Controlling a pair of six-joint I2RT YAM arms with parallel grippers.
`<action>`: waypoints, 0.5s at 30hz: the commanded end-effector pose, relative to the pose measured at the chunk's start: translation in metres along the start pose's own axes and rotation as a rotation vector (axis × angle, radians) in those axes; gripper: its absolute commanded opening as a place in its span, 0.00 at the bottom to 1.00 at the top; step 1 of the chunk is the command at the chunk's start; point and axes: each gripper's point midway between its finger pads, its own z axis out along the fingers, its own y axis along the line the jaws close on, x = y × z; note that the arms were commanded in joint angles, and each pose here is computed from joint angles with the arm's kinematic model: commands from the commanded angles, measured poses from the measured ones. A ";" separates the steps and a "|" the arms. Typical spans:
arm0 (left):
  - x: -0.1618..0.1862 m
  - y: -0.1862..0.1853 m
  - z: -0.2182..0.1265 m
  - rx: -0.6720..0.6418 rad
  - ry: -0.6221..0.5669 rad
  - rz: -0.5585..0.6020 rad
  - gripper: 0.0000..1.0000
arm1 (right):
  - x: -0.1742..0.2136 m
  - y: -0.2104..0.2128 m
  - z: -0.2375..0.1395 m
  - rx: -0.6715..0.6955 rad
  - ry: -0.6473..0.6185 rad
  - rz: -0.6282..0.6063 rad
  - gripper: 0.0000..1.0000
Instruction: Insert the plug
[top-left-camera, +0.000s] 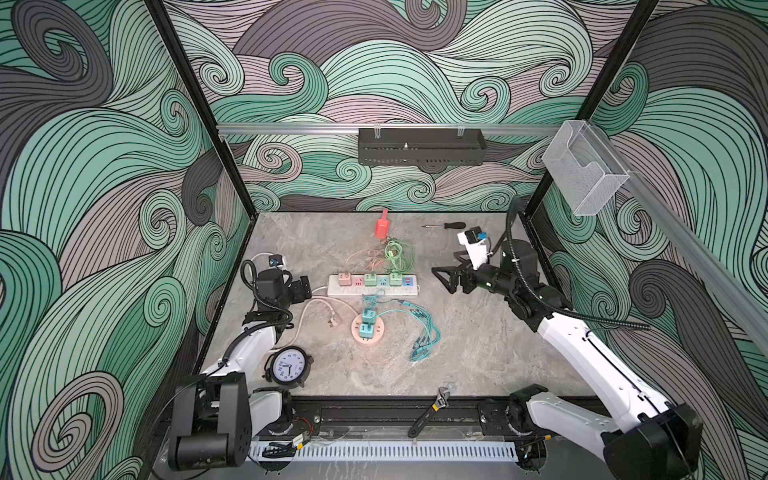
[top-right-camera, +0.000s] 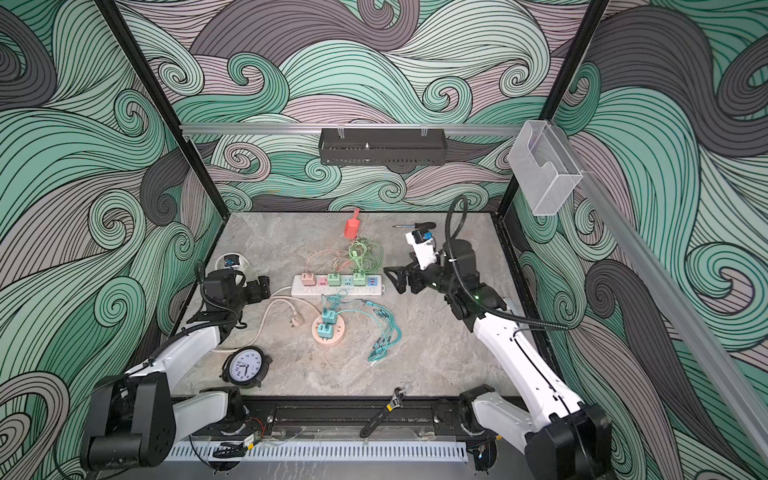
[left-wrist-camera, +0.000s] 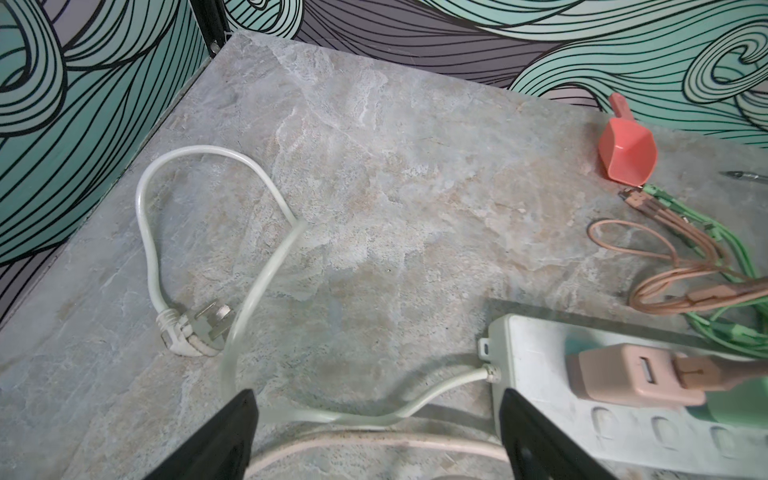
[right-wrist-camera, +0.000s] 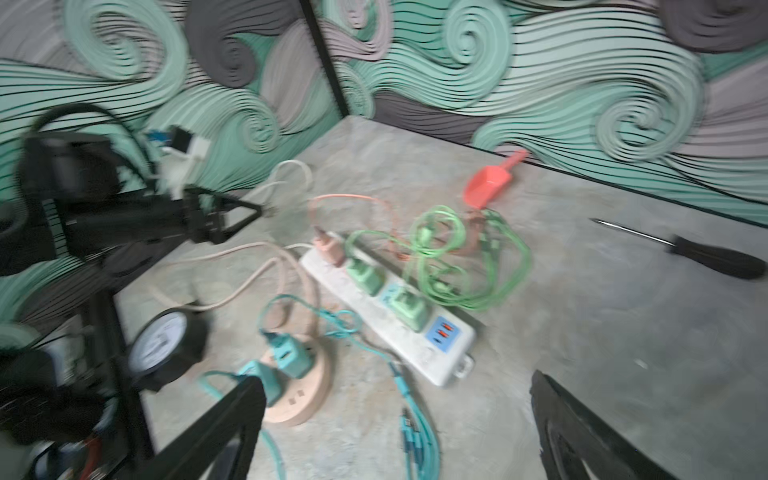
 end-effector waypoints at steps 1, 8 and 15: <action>-0.019 0.005 0.010 -0.023 -0.099 0.055 0.93 | 0.005 -0.068 -0.013 0.305 -0.082 0.037 0.99; -0.017 0.004 0.026 -0.017 -0.121 0.064 0.93 | 0.057 -0.161 -0.047 0.695 -0.129 0.087 0.99; 0.002 0.003 0.049 0.004 -0.128 0.072 0.94 | 0.096 -0.190 -0.033 0.741 -0.134 0.105 0.99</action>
